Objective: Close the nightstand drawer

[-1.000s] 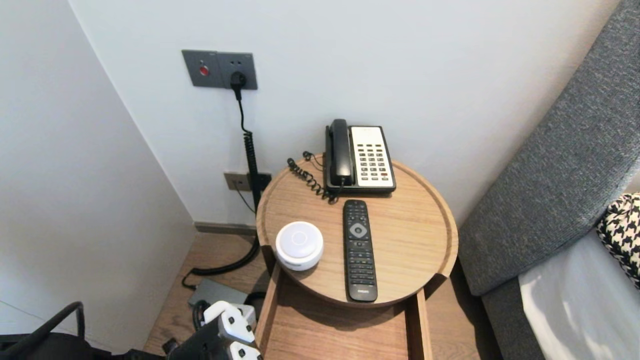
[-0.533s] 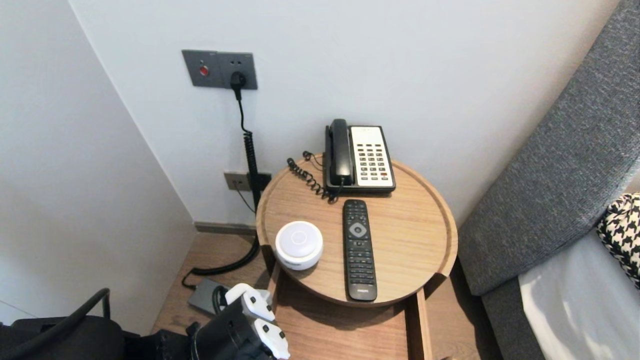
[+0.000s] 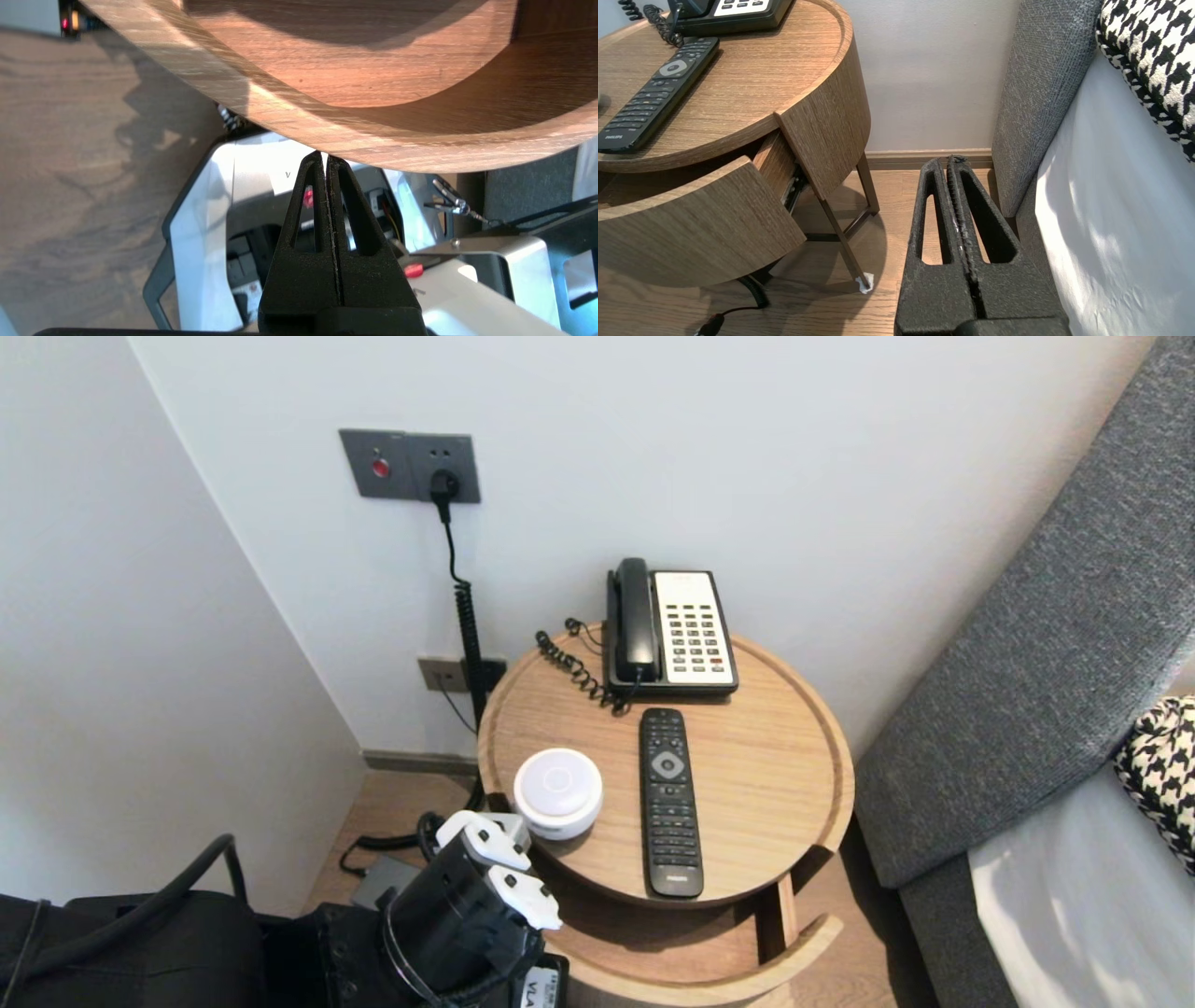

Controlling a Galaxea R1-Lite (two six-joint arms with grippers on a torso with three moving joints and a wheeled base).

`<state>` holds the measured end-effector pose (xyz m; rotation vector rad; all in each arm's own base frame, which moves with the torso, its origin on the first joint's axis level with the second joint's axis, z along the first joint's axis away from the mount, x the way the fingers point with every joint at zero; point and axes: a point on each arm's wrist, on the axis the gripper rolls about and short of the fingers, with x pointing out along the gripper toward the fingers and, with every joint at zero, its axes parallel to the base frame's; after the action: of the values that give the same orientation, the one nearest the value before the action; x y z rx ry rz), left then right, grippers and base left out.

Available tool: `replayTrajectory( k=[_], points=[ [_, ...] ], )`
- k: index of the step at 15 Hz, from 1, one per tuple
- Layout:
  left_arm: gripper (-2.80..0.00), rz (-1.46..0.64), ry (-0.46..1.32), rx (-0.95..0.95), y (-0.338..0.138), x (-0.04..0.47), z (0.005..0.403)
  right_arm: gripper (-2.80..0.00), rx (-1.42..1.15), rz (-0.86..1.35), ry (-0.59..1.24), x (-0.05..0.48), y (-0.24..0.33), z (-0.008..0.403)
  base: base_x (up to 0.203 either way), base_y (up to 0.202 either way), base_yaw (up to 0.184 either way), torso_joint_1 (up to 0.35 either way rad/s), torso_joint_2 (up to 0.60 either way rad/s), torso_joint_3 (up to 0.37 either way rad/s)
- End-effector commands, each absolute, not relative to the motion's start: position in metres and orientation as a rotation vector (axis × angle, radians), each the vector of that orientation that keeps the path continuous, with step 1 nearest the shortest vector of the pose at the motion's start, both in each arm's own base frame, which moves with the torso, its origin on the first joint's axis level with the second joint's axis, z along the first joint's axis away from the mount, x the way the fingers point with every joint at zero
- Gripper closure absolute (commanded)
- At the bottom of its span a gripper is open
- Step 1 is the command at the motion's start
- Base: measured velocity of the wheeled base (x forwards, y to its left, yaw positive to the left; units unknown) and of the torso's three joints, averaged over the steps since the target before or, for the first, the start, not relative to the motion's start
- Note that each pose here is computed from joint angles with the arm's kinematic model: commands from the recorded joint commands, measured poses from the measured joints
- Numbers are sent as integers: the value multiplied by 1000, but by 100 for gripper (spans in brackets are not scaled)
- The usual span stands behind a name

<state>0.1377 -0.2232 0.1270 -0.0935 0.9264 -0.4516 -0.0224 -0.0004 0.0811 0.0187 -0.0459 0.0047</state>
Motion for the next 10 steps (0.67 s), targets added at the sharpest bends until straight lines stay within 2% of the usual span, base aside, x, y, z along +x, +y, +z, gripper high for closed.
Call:
replayTrajectory(
  k=[1, 10],
  points=[
    [0, -450, 917, -86, -225, 140, 125, 0, 19, 5, -20, -20, 0, 74, 0, 0, 0, 0, 0, 0],
    [0, -393, 717, -47, -230, 147, 135, 0, 19, 5, -20, -20, 0, 74, 0, 0, 0, 0, 0, 0]
  ],
)
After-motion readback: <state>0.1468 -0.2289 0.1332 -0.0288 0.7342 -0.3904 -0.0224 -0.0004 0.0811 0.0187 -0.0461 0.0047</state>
